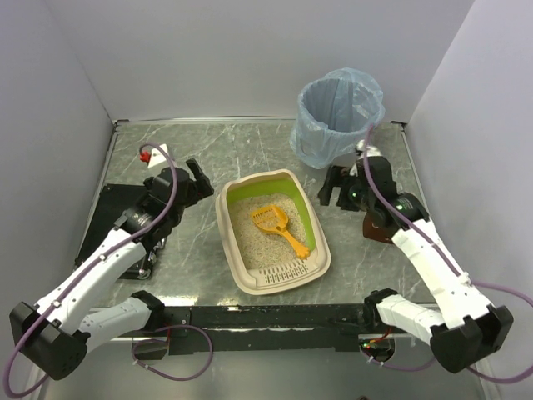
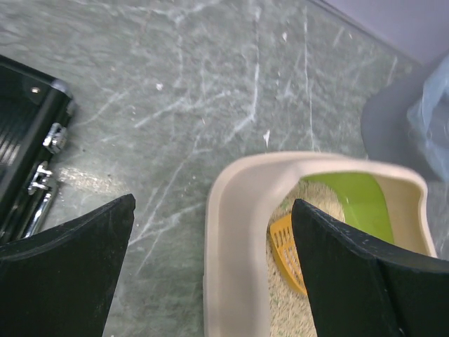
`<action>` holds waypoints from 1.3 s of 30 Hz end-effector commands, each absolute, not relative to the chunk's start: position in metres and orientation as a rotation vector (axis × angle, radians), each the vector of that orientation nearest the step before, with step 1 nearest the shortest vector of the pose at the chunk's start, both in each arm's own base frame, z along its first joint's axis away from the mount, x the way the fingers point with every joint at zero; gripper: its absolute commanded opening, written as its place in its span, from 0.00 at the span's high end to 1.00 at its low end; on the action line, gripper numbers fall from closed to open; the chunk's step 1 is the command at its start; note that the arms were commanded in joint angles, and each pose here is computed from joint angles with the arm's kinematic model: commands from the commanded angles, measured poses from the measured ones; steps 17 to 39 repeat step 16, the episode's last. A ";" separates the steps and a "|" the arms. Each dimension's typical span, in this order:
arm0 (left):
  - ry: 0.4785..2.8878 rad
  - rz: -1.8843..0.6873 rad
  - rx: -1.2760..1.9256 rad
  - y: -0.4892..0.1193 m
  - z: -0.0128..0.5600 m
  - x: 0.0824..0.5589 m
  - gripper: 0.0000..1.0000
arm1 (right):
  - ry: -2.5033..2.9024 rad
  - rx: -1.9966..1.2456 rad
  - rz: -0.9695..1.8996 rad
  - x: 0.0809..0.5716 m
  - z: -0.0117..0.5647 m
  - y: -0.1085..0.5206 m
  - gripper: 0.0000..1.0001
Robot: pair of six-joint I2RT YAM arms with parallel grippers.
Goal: Clean the litter box
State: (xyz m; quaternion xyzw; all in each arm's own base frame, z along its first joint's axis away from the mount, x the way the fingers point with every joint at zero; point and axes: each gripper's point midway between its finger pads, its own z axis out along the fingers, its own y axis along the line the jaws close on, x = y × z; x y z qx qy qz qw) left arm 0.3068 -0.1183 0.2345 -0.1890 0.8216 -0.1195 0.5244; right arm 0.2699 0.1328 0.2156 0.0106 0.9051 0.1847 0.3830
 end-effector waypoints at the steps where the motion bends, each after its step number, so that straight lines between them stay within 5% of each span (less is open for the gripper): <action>1: 1.911 -0.251 -0.589 -0.102 0.262 0.311 0.03 | 2.063 0.420 0.102 0.285 0.265 0.053 0.00; 39: 1.766 -0.153 -0.632 -0.074 0.303 0.312 0.03 | 1.878 0.567 0.027 0.266 0.281 0.017 0.00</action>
